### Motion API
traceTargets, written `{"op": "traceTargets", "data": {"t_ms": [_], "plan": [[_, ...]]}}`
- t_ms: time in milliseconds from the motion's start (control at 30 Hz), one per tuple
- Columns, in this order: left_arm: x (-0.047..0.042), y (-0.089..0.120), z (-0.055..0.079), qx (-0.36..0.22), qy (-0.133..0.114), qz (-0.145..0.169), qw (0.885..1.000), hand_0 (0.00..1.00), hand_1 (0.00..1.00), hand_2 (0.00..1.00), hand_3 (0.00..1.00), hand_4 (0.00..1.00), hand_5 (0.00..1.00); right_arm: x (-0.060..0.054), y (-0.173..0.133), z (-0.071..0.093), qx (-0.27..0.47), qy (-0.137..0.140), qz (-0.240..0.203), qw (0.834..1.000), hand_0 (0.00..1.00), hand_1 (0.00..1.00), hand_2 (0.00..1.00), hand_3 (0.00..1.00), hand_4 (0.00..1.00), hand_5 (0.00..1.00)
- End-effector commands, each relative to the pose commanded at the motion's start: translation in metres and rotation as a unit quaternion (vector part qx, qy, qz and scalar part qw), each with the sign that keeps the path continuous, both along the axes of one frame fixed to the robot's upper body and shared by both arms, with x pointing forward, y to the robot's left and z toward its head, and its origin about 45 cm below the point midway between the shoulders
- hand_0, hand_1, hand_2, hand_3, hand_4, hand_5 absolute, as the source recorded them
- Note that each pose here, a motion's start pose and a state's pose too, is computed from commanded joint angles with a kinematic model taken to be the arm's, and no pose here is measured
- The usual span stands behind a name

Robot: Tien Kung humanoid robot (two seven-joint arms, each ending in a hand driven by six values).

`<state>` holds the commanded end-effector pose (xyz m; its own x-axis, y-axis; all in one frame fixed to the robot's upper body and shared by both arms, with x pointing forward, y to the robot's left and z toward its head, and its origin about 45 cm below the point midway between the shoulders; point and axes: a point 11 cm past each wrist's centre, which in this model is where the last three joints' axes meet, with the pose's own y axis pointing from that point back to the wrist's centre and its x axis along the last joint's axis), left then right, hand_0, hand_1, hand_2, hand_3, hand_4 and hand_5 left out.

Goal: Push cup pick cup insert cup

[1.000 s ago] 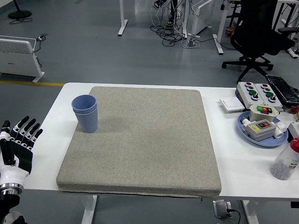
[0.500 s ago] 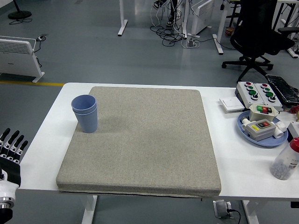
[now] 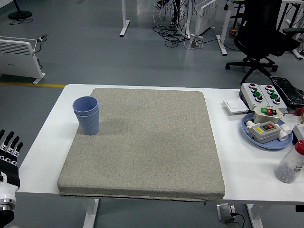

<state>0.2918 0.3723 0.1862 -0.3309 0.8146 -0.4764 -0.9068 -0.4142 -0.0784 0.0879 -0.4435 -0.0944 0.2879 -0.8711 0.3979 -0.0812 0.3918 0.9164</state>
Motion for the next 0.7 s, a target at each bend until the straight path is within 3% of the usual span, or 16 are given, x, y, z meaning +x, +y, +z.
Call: {"op": "traceTargets", "data": {"t_ms": [700], "plan": [[0.003, 0.002, -0.0038, 0.001, 0.016, 0.014, 1.0, 0.82, 0.845, 0.877, 0.874, 0.613, 0.998, 0.0065, -0.0021, 0.0021, -0.001, -0.009, -0.002, 1.0, 0.728, 0.667, 0.703, 0.592, 0.155, 0.384]]}}
